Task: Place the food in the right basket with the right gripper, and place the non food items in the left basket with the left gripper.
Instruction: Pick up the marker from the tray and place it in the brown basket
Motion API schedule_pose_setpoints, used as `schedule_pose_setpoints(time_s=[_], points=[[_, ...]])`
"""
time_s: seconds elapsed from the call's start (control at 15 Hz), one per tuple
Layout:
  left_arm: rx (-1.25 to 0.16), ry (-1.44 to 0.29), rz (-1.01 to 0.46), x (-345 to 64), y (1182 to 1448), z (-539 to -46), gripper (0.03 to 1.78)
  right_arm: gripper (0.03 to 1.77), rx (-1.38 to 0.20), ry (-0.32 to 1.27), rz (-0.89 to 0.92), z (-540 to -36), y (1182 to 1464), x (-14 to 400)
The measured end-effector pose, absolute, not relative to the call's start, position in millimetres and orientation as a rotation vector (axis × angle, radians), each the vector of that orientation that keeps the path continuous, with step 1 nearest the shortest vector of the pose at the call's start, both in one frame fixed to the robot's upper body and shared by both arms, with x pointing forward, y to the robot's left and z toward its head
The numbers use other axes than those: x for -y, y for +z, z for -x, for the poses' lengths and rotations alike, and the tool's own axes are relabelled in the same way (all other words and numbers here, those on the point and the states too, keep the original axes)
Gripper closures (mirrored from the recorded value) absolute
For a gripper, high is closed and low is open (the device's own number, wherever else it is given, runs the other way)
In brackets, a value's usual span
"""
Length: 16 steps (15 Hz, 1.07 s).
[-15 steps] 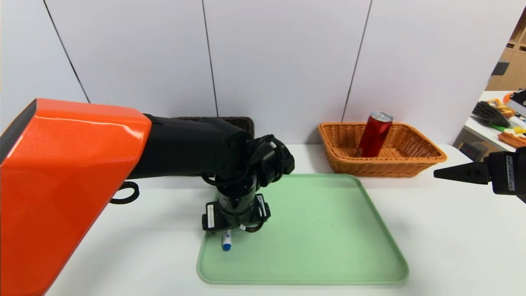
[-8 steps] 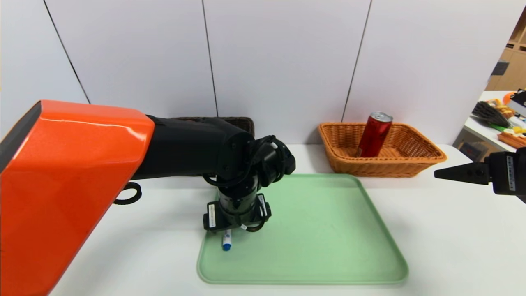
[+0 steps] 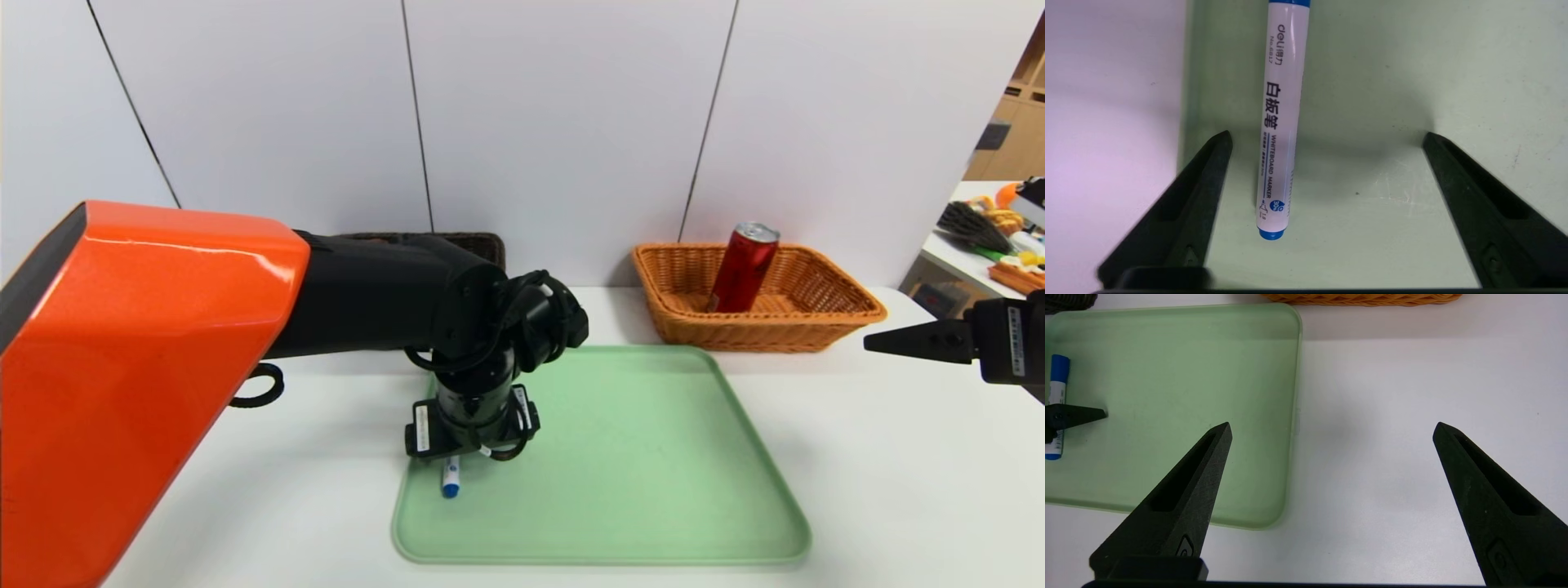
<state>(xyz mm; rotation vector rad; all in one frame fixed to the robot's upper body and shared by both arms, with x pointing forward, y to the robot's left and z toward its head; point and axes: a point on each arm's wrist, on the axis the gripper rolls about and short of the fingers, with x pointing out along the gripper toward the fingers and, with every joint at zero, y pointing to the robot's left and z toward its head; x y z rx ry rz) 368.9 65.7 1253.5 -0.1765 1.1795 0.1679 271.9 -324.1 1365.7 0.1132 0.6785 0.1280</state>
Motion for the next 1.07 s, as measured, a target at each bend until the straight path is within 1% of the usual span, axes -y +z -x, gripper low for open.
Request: schedule_pose_setpoints(time_s=[0.2, 0.33, 0.47, 0.6, 1.07], points=[[-1.181, 0.169, 0.175, -65.9, 1253.6, -368.5, 0.68, 0.1, -0.678, 0.128, -0.113, -272.0, 1365.8, 324.0], [-1.182, 0.172, 0.175, -66.7, 1253.8, -368.5, 0.88, 0.1, -0.676, 0.128, -0.113, -271.6, 1366.1, 324.1], [-1.185, 0.177, 0.174, -68.1, 1254.1, -368.6, 1.04, 0.1, -0.675, 0.129, -0.113, -271.3, 1366.5, 324.1], [-1.185, 0.179, 0.176, -69.8, 1255.2, -368.9, 1.64, 0.1, -0.672, 0.128, -0.113, -270.9, 1367.1, 324.2], [-1.172, 0.206, 0.137, -73.0, 1256.8, -366.1, 1.64, 0.1, -0.665, 0.13, -0.113, -270.7, 1368.6, 324.0]])
